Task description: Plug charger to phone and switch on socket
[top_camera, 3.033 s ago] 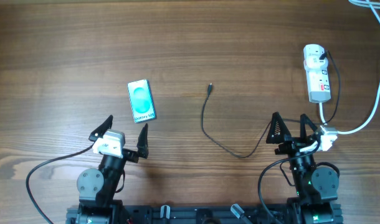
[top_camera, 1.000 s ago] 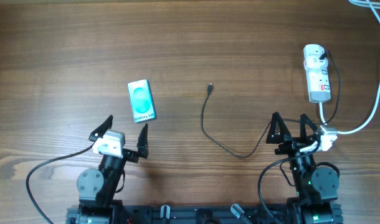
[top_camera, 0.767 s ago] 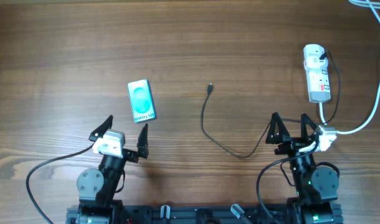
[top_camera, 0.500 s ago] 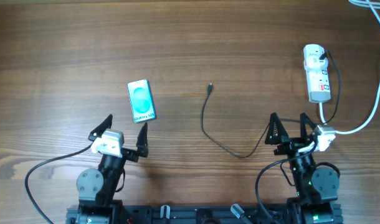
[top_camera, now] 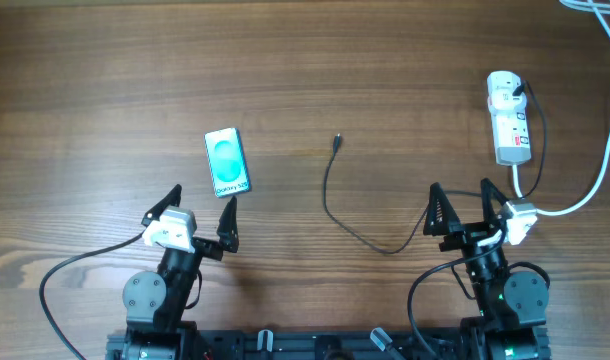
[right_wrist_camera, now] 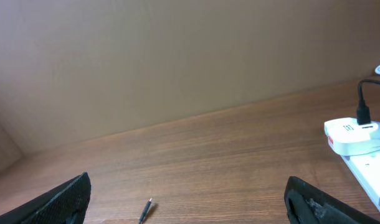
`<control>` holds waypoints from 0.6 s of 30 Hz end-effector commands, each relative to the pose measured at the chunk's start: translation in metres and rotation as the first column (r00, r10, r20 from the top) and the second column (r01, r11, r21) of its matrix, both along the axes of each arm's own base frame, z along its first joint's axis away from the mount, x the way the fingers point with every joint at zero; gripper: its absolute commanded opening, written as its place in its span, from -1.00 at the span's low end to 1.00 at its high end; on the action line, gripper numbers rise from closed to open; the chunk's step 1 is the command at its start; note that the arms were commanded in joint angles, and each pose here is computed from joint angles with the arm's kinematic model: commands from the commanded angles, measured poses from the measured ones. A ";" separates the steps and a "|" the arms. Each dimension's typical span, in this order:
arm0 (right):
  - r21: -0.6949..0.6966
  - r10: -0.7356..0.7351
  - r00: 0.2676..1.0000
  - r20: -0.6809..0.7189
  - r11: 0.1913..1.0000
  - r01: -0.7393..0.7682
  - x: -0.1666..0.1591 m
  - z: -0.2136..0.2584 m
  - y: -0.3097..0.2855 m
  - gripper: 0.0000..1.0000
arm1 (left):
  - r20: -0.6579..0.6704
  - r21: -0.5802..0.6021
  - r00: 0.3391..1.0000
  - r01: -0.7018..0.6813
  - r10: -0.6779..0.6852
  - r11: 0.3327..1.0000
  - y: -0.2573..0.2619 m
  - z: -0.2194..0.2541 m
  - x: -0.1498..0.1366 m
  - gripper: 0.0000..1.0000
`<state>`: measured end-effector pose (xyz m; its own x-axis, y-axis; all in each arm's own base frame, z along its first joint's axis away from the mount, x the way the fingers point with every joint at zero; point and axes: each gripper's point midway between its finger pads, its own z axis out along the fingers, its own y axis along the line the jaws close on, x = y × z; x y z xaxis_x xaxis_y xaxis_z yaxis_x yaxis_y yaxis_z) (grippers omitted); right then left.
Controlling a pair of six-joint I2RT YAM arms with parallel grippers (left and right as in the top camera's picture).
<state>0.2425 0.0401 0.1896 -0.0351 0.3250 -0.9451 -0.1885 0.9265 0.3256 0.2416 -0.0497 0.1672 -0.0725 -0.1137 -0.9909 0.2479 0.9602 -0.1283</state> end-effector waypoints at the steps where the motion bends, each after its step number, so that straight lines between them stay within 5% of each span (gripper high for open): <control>1: -0.018 0.034 0.999 0.027 0.999 -0.033 -0.003 0.013 0.006 0.99 | -0.016 -0.032 1.000 -0.011 0.011 0.999 0.001 -0.004 0.001 1.00; 18: -0.023 0.071 0.997 -0.014 0.997 -0.071 0.000 0.025 0.012 0.99 | -0.007 -0.037 1.000 -0.011 0.011 0.999 0.001 0.022 0.002 1.00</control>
